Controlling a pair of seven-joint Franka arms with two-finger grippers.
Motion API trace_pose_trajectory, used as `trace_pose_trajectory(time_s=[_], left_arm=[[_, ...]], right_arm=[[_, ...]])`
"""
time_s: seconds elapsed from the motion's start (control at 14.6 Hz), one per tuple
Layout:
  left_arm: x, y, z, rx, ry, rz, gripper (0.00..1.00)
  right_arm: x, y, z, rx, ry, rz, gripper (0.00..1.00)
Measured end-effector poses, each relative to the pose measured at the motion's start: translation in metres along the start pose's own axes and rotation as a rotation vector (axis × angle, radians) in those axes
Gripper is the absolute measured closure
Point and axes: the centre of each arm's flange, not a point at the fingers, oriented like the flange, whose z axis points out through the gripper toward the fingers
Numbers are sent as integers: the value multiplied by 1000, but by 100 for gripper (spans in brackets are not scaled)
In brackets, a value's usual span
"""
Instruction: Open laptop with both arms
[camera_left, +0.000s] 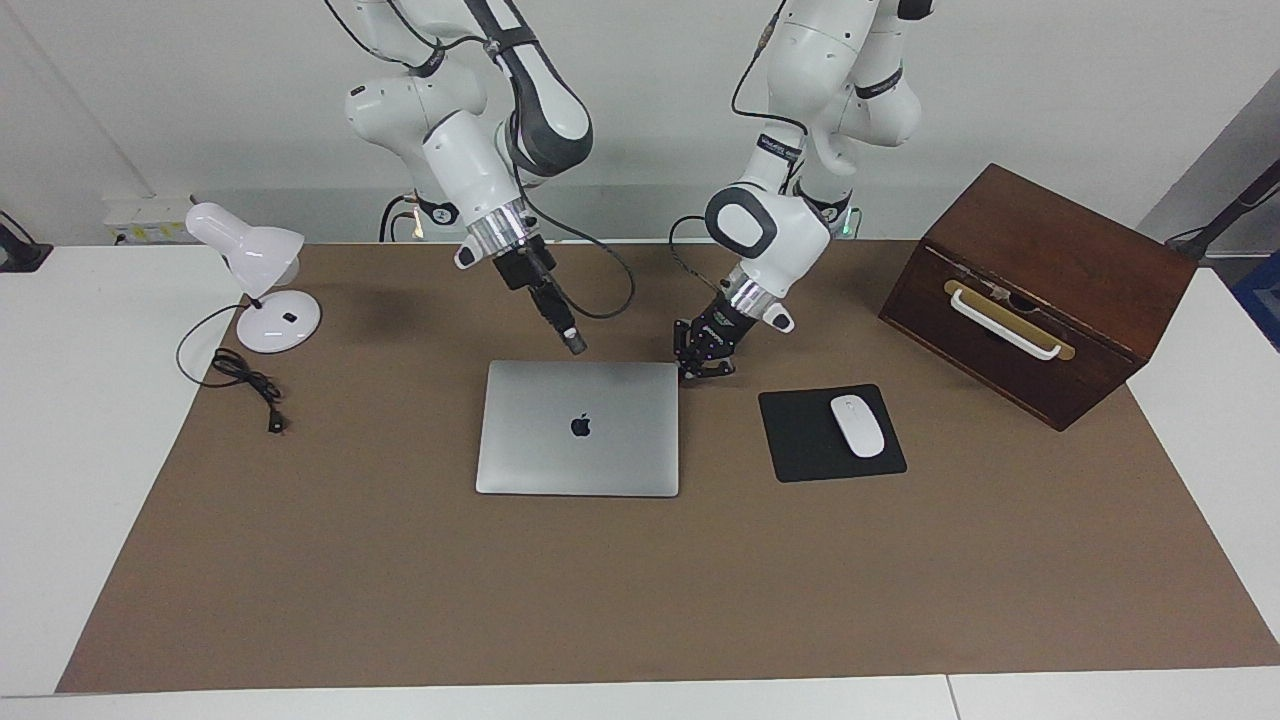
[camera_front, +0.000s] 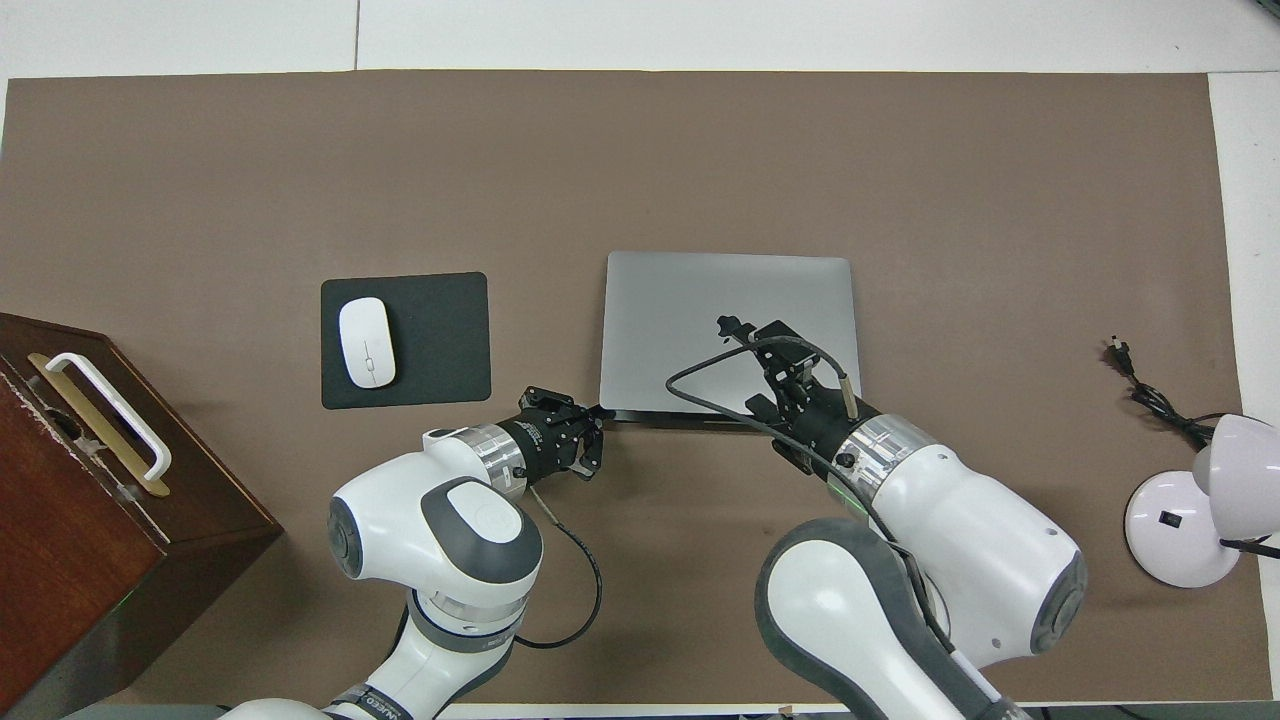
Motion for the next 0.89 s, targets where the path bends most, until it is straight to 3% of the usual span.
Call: trace_pose_trajectory(time_s=[0.41,0.89], left_arm=[[-16,-3,5,-2,-22,14,99],[-17,-8,15,-8,-8,26,99]], right_arm=[[-8,39,10,-89,-27,-10,0],[-8,48,11,-109,-32,-9,0]])
